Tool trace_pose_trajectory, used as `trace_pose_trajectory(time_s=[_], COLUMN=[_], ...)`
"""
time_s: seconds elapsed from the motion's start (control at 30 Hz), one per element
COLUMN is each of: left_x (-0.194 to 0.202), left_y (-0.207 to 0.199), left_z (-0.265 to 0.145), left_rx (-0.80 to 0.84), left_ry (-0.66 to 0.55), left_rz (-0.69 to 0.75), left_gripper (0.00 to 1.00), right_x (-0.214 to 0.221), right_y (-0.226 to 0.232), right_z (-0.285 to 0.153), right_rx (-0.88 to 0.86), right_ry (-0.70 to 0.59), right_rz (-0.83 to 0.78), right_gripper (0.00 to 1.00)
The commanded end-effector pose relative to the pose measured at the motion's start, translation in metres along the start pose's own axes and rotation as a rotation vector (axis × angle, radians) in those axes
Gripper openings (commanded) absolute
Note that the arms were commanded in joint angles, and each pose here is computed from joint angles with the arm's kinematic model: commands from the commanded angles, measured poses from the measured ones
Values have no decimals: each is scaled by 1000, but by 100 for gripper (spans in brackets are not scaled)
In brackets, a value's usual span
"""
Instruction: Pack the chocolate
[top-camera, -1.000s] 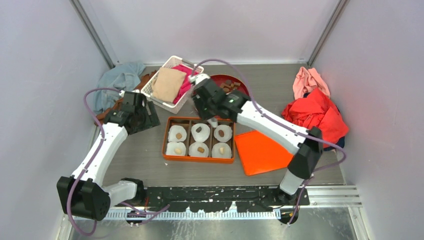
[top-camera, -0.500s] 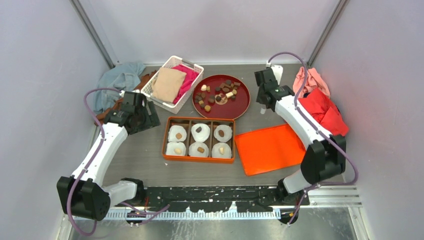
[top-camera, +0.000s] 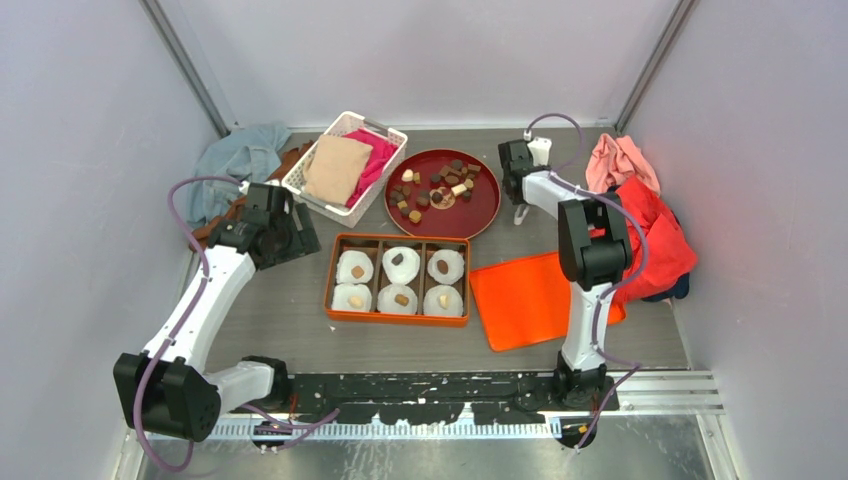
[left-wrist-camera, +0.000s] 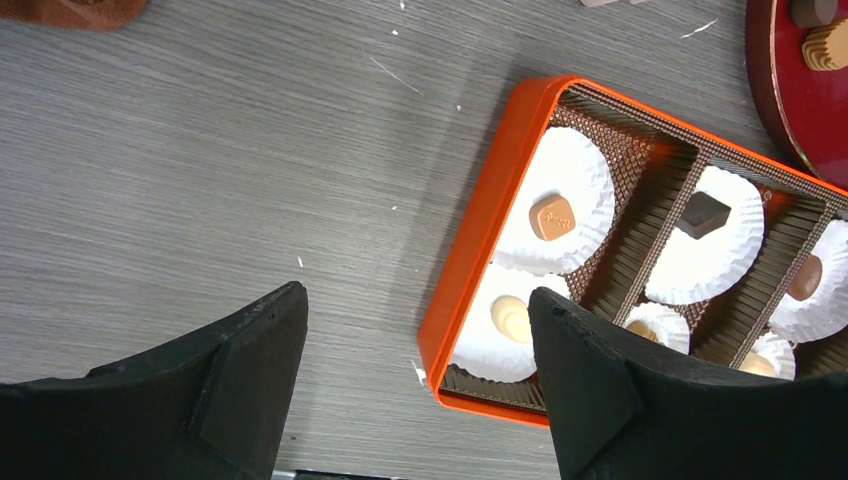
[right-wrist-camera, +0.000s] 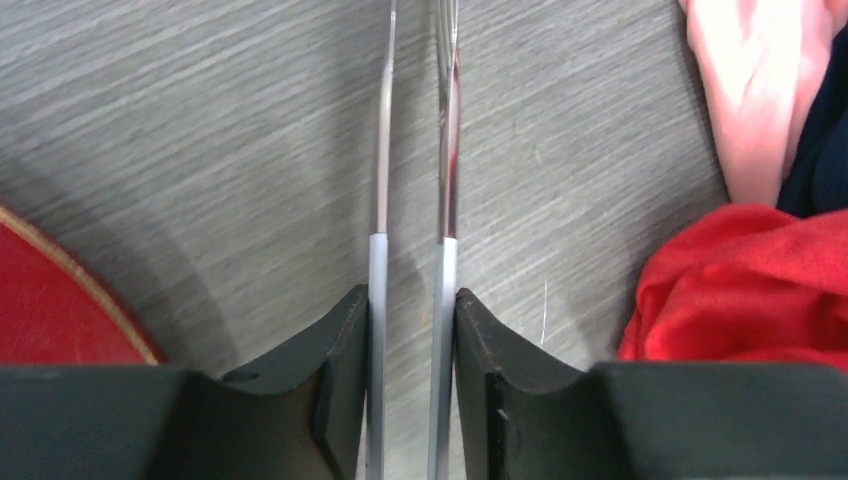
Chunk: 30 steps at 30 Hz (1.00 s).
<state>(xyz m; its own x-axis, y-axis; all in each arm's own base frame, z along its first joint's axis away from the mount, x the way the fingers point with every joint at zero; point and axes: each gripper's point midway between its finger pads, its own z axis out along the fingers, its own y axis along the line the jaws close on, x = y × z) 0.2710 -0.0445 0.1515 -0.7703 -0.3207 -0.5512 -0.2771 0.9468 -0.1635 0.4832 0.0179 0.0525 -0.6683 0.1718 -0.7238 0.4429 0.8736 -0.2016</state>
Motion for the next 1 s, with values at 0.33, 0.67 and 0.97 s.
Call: trace_pose_trajectory(time_s=[0.33,0.67,0.97], left_x=[-1,-8,-10], left_y=[-2,-15,-16], left_z=[-10,-14,-9], left_rx=[32,89,79], left_ry=[-16,-16,-5], left_rz=[8,6,14], left_gripper=[82,81,81], right_x=[-100,-28,130], right_y=[-21,-9,-25], right_z=[-29,-171,-261], right_rx=[-45,-311,-435], right_ry=[-128,-37,198], right_rz=[171,98,3], right_gripper=[100,100,91])
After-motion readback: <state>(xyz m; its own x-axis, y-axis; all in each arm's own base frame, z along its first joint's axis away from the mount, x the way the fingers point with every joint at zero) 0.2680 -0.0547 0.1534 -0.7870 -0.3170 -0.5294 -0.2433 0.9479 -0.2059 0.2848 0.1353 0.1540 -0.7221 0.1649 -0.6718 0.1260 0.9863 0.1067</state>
